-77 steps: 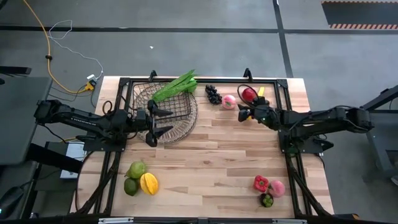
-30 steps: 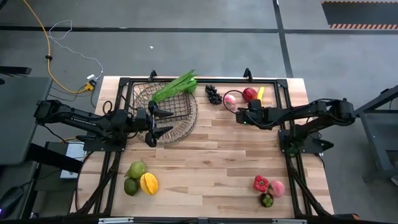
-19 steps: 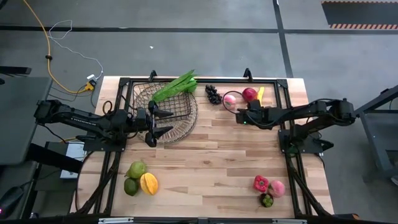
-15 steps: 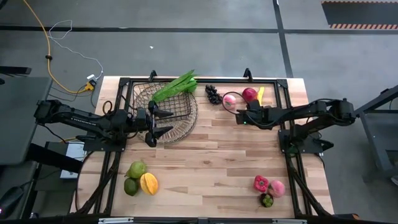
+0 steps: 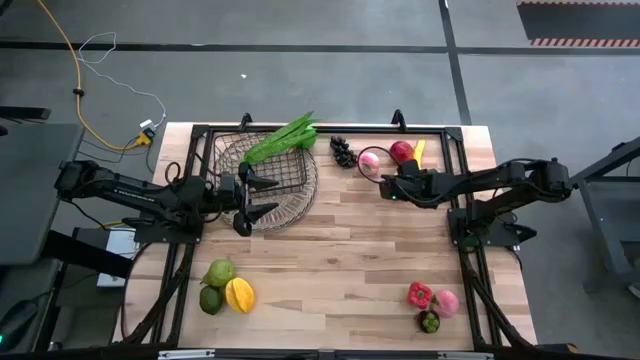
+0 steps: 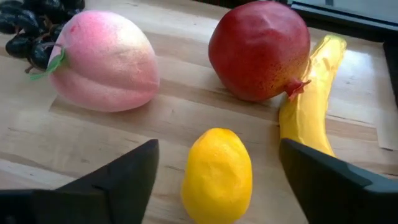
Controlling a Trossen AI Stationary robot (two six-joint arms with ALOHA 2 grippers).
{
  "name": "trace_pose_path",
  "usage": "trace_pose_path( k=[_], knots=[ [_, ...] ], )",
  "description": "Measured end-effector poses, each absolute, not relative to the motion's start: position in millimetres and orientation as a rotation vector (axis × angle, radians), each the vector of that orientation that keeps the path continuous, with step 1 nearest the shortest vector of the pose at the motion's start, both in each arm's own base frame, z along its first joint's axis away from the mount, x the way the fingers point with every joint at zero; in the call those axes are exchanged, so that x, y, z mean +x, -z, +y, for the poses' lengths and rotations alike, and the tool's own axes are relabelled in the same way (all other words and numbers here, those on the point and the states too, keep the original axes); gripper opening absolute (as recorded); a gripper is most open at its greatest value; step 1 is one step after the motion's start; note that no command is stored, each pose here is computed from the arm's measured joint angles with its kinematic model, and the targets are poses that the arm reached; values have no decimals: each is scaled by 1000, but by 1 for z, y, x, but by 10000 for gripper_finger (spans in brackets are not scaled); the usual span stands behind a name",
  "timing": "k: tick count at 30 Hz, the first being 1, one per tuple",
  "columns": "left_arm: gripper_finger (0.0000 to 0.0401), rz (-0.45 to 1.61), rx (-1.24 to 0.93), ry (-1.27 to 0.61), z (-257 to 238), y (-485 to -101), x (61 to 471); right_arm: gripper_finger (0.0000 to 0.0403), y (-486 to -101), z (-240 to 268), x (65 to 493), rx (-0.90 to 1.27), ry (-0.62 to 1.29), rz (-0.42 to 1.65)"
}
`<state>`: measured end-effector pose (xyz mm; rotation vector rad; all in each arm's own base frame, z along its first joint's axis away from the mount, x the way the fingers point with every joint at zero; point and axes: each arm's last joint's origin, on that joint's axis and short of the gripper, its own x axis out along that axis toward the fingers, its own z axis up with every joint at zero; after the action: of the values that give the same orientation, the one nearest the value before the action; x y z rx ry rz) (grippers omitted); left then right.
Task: Build produce basket
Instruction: Put the yellow lemon into the wire basket
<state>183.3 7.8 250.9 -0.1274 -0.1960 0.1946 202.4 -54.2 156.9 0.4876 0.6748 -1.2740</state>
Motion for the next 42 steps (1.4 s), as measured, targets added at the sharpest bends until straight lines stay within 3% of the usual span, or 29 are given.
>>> trace_pose_path(
  k=[7, 26, 42],
  knots=[
    [282, -202, -127, -194, 8, -252, 183, 385, -157, -53, 204, 566, 1255, 659],
    [282, -203, -126, -194, 8, -252, 183, 387, -156, -54, 206, 615, 1273, 615],
    [282, -204, -129, -195, 8, -252, 183, 387, -122, -59, 211, 639, 1419, 668]
  ],
)
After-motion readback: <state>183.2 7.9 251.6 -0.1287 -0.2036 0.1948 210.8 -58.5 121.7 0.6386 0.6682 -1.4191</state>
